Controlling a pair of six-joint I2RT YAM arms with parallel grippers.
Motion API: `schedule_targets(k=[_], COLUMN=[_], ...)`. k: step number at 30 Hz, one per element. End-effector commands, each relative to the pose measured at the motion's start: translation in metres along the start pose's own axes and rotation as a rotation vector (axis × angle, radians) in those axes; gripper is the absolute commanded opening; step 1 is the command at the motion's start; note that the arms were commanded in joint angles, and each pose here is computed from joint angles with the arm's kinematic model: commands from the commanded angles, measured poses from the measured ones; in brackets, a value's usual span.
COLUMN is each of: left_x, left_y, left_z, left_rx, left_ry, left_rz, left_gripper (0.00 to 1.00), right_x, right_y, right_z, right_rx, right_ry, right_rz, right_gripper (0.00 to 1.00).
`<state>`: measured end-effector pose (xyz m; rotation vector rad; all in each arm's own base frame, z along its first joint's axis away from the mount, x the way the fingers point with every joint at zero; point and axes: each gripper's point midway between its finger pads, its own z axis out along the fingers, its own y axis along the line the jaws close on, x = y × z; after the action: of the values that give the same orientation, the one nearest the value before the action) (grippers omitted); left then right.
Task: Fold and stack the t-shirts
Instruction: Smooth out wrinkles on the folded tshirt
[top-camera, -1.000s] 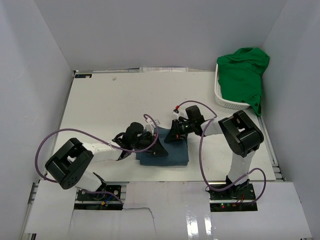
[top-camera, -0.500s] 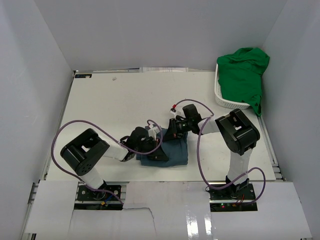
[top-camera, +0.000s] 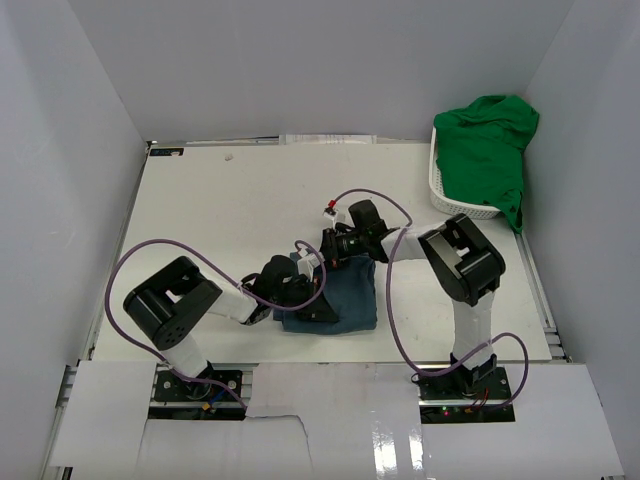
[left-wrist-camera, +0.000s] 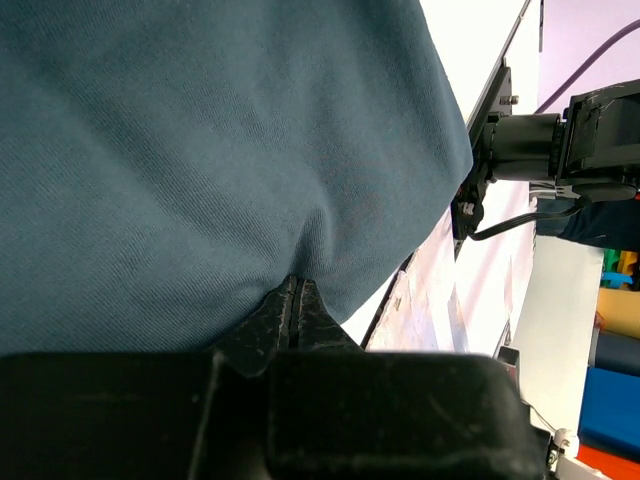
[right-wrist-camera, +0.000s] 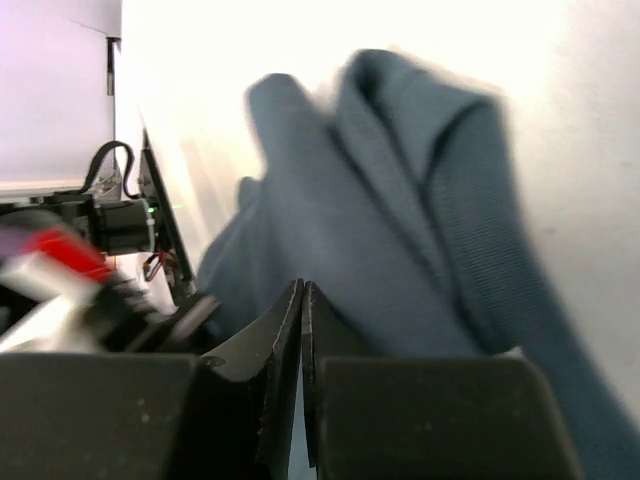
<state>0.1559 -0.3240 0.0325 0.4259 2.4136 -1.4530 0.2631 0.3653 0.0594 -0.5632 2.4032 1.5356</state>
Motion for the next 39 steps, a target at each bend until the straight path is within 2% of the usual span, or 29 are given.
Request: schedule_targets(k=[1, 6, 10, 16, 20, 23, 24, 26, 27, 28, 30, 36, 39], left_x=[0.013, 0.012, 0.013, 0.011, 0.0, -0.013, -0.031, -0.043, -0.062, -0.062, -0.083, -0.097, -0.099], left_y=[0.012, 0.011, 0.011, 0.01, -0.003, -0.017, -0.038, -0.054, -0.077, -0.079, -0.094, -0.062, -0.043], left_z=[-0.001, -0.001, -0.001, -0.001, -0.004, -0.008, -0.013, -0.02, -0.026, -0.03, -0.039, -0.035, -0.027], left_rx=[-0.055, -0.053, -0.052, -0.053, -0.03, -0.034, 0.003, 0.004, 0.035, 0.011, 0.005, -0.033, -0.053], left_ry=[0.017, 0.017, 0.019, 0.011, -0.02, -0.036, -0.079, -0.095, -0.137, -0.121, -0.169, -0.154, -0.139], left_rz=[-0.003, 0.0, -0.001, 0.003, 0.024, 0.03, 0.064, 0.063, 0.098, 0.087, 0.124, 0.118, 0.121], left_gripper=[0.0, 0.0, 0.0, 0.0, 0.0, 0.0, 0.0, 0.0, 0.0, 0.0, 0.0, 0.0, 0.0], right_x=[0.001, 0.006, -0.013, -0.054, -0.065, -0.053, -0.046, -0.026, -0.018, -0.01, 0.013, 0.061, 0.067], right_y=[-0.017, -0.049, -0.038, -0.003, 0.011, 0.017, 0.019, 0.029, 0.032, 0.033, 0.04, 0.045, 0.05], right_z=[0.015, 0.029, 0.02, -0.027, -0.067, -0.095, -0.1, -0.109, -0.112, -0.114, -0.119, -0.12, -0.119], right_rx=[-0.02, 0.028, 0.066, 0.144, 0.305, 0.399, 0.407, 0.38, 0.373, 0.364, 0.323, 0.217, 0.169], right_ry=[0.004, 0.007, -0.021, -0.1, -0.174, -0.191, -0.182, -0.167, -0.16, -0.151, -0.137, -0.101, -0.108], right_rz=[0.011, 0.012, -0.053, -0.127, -0.162, -0.163, -0.153, -0.137, -0.124, -0.112, -0.089, -0.027, -0.028], right_gripper=[0.08, 0.08, 0.08, 0.08, 0.08, 0.08, 0.08, 0.08, 0.08, 0.08, 0.08, 0.08, 0.08])
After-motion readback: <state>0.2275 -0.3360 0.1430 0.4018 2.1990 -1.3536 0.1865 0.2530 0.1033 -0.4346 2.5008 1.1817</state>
